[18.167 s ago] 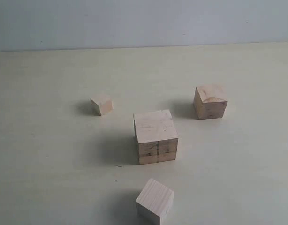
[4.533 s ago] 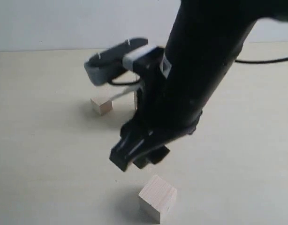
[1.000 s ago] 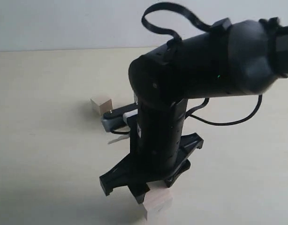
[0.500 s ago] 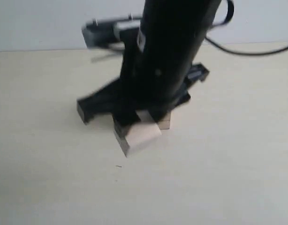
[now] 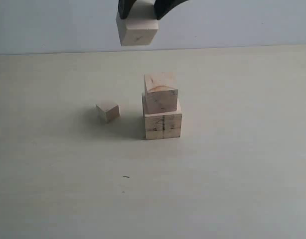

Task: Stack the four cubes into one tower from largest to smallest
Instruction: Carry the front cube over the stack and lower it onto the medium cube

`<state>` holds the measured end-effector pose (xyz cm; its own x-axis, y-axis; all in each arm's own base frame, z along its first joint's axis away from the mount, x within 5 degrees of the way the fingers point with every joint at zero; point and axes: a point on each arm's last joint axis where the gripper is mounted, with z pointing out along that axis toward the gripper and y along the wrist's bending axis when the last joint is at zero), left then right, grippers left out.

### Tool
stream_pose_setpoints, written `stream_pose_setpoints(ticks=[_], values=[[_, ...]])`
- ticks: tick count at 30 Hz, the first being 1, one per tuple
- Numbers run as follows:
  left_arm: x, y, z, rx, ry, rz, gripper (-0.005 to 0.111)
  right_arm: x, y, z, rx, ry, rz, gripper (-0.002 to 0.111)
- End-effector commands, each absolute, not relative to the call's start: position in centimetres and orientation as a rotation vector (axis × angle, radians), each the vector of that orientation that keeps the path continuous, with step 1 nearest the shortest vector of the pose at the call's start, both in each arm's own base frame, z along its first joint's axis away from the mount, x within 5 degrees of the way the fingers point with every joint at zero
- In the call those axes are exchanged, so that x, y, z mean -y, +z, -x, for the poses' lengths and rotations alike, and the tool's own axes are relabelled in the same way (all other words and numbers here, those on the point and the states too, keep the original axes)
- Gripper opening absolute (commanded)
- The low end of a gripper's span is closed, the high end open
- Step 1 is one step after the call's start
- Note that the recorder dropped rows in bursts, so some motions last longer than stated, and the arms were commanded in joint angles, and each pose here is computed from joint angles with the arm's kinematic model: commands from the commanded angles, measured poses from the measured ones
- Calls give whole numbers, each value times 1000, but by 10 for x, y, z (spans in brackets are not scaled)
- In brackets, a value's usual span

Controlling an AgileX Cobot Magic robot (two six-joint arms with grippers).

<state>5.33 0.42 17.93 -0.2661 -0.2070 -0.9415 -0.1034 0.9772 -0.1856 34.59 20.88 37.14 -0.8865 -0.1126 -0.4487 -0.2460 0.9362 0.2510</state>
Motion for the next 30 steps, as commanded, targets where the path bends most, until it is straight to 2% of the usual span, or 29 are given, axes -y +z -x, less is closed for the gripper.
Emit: stream_pose_setpoints(ticks=[1, 5, 8, 11, 15, 19, 24, 30], values=[[-4, 181, -53, -1829, -102, 211, 0, -199, 355, -364, -2693, 404, 224, 45], [-4, 181, -53, -1829, -102, 211, 0, -195, 357, -366, -2684, 380, 225, 45], [-4, 181, -53, -1829, -102, 211, 0, -192, 362, -360, -2652, 339, 351, 45], [-4, 181, -53, -1829, -102, 211, 0, -174, 368, -337, -2659, 251, 337, 45], [-4, 181, -53, -1829, -100, 209, 0, -163, 370, -317, -2686, 262, 271, 45], [-4, 181, -53, -1829, -100, 209, 0, -184, 342, -338, -2780, 365, 225, 45], [-4, 181, -53, -1829, -100, 209, 0, -201, 336, -362, -2777, 461, 184, 45], [-4, 181, -53, -1829, -100, 209, 0, -197, 334, -374, -2746, 332, 150, 45]])
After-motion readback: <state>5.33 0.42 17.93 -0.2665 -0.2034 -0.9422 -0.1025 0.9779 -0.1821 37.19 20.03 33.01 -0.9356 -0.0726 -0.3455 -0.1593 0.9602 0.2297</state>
